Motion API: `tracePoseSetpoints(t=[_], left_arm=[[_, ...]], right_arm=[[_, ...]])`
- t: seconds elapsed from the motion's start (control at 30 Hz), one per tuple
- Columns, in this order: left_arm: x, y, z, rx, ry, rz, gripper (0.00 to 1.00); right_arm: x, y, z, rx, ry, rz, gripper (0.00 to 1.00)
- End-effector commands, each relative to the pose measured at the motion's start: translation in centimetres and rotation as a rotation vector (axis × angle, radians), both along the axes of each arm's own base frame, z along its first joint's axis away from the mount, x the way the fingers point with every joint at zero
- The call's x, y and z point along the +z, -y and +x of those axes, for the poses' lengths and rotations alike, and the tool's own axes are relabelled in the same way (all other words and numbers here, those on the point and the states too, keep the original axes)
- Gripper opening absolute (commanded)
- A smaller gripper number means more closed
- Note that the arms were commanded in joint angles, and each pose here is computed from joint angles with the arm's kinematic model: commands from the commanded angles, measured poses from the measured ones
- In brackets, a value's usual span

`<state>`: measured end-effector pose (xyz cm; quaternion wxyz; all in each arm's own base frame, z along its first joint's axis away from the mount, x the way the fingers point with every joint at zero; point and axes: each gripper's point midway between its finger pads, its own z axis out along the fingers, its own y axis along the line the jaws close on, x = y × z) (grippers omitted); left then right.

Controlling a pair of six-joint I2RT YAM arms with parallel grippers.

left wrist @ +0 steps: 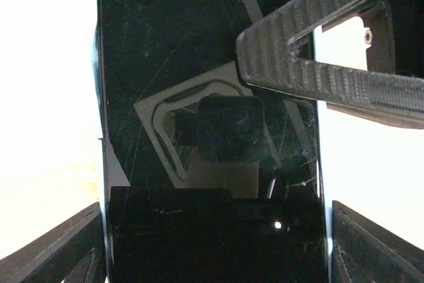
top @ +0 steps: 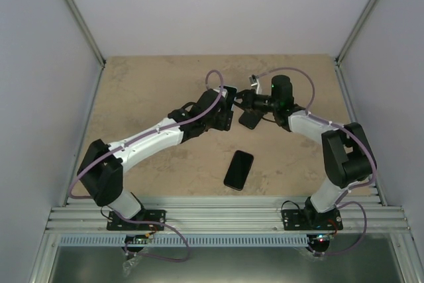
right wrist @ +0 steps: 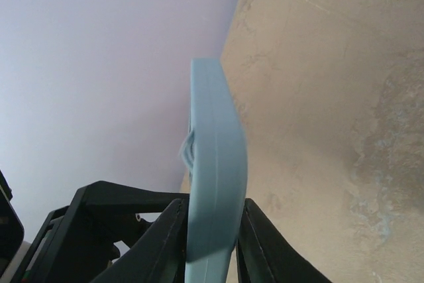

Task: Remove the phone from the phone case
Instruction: Pick up the phone at the center of the board.

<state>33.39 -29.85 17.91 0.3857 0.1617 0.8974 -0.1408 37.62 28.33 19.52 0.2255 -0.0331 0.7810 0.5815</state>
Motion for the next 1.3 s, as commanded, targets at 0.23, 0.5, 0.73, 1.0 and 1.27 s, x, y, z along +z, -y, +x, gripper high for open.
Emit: tracePoseSetpoints(t=[0.23,0.5,0.73,1.0,1.27], left_arm=[[5.8,1.1,-0.5,-0.096,0.151,-0.050,0.57],[8.0,1.7,-3.7,-0.353,0.106,-0.089,0.99],[11.3,-0.1,-6.8,-0.534,0.060,-0.224,0.99],[13.4,-3.3,-9.9,-0.615,0.099,-0.330,0.99],[11.9,-4.5,-11.7,-0.650,0.128,-0.306,0.99]], right_arm=[[4.9,-0.2,-0.1,0.021,0.075,0.070,0.01],[9.7,1.0,-1.6,0.093,0.245,0.143,0.01],[13.4,2.3,-3.4,0.139,0.406,0.167,0.01],[16.9,3.2,-5.8,0.218,0.495,0.233,0.00],[20.4,3.6,-9.4,0.299,0.623,0.294,0.01]])
